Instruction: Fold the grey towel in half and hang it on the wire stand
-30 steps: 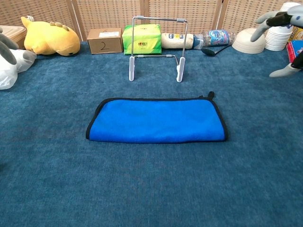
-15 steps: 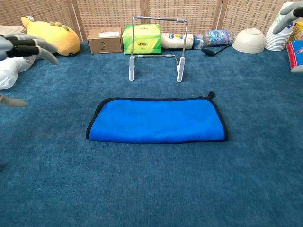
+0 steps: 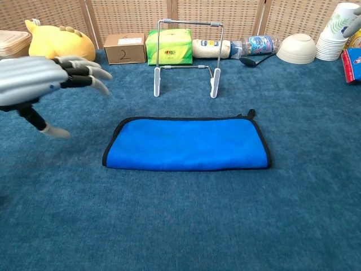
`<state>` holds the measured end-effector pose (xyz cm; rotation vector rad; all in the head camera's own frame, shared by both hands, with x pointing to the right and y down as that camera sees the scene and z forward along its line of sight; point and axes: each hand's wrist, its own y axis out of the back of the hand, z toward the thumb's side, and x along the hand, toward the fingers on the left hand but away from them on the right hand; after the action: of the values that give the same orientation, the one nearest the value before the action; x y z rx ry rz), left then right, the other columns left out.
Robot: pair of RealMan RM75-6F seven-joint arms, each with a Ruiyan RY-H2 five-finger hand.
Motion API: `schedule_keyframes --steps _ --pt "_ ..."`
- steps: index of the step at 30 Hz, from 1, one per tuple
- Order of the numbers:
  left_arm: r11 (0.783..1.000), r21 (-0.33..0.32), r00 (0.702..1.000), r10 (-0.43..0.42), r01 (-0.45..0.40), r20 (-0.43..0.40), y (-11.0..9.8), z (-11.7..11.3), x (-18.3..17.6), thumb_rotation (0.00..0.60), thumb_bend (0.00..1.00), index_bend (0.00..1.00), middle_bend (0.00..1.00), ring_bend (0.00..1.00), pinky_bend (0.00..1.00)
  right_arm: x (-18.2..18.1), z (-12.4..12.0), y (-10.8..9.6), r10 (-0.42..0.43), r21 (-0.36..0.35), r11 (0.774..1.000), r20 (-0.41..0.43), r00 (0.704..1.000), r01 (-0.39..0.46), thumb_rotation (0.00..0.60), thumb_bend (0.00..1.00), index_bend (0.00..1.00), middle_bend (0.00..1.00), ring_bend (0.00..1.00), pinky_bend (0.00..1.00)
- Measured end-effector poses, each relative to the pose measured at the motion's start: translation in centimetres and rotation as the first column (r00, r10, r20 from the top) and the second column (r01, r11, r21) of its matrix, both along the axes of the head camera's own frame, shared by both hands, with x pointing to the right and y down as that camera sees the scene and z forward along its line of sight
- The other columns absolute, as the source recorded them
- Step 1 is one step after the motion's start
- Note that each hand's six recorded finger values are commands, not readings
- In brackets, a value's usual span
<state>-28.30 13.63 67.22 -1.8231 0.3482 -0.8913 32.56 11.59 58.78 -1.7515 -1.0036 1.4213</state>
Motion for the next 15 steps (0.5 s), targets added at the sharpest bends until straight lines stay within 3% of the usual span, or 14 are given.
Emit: schedule_keyframes --steps 15 --pt "0.999 -0.014 0.999 0.033 -0.033 -0.023 -0.5 2.5 2.5 0.600 0.21 0.28 0.14 0.00 0.00 1.2 -0.5 0.4 0.042 0.004 0.999 0.001 0.999 -0.042 0.600 0.16 0.23 0.05 0.00 0.00"
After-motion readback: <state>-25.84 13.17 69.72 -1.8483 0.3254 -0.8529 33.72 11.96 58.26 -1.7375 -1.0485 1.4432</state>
